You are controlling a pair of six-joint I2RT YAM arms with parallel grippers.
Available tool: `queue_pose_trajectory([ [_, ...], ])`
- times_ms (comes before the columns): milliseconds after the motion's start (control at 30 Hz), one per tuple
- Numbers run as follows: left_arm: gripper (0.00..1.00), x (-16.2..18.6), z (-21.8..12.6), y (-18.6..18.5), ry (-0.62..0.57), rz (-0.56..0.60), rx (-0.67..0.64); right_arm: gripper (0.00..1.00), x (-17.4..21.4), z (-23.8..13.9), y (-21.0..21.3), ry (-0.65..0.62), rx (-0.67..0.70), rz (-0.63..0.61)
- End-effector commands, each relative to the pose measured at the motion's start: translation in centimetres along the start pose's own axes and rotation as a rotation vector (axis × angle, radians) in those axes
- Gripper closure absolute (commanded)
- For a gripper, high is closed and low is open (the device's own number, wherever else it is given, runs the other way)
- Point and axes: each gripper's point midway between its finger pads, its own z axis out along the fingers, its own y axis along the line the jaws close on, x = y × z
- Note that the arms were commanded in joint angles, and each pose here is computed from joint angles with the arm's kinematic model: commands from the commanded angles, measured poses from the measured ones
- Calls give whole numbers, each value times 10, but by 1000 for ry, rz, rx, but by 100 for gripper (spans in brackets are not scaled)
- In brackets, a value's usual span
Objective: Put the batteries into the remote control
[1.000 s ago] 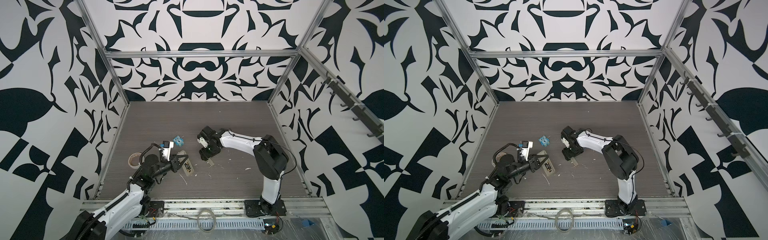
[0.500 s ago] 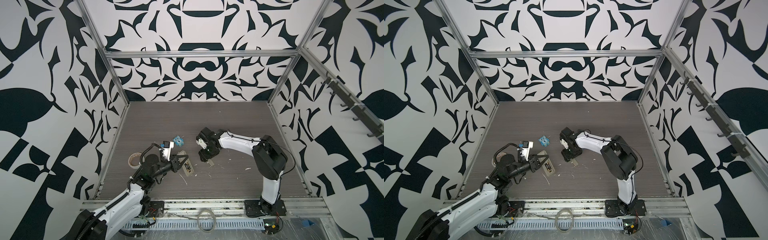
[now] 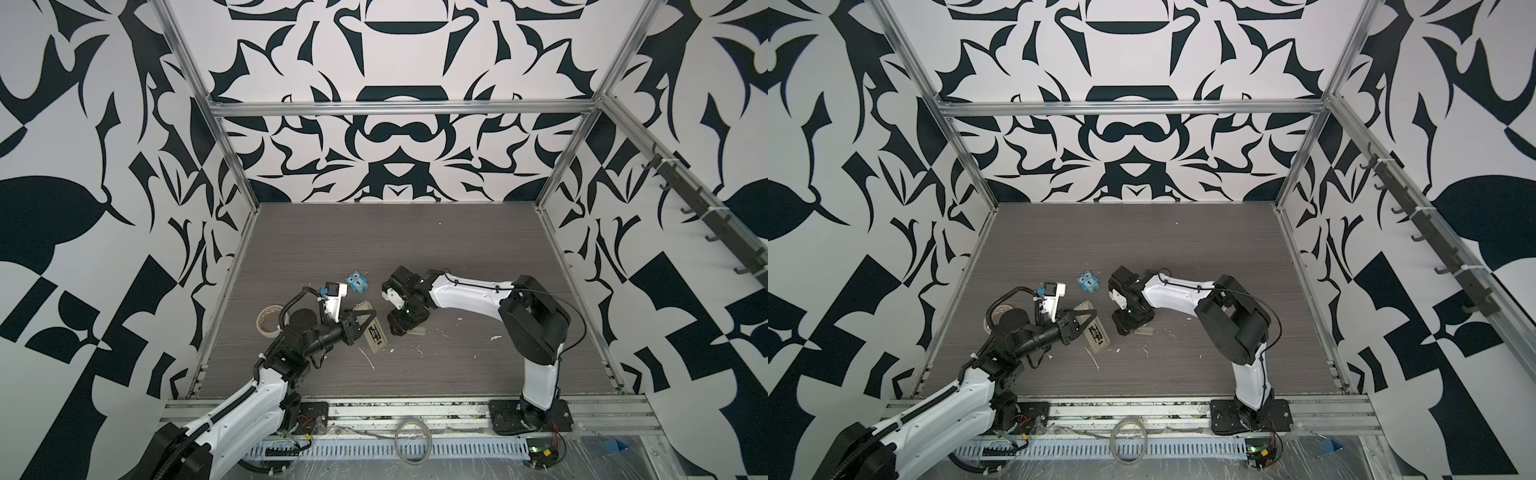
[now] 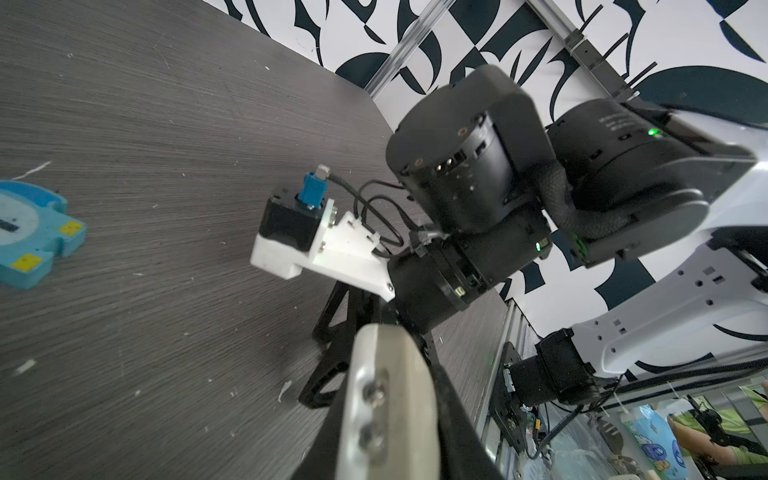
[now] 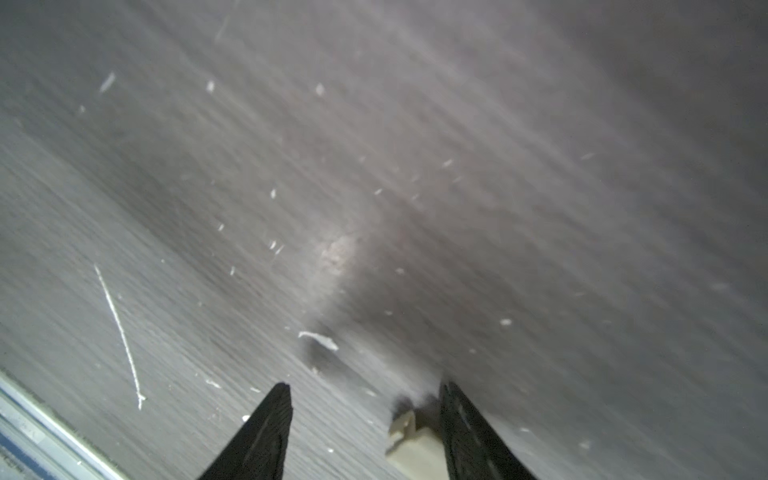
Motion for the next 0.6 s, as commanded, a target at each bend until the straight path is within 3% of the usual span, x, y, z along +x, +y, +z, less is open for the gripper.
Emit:
queue_pose_trajectory([
  [0, 100, 1, -3, 0, -15, 19, 2, 40, 10, -3, 8, 5, -33, 33],
  [267, 100, 0, -4, 0, -18, 24, -2, 41, 32, -8, 23, 22, -43, 35],
  [567, 100, 2, -1, 1, -8, 17, 0, 37, 22, -56, 32, -85, -53, 43],
])
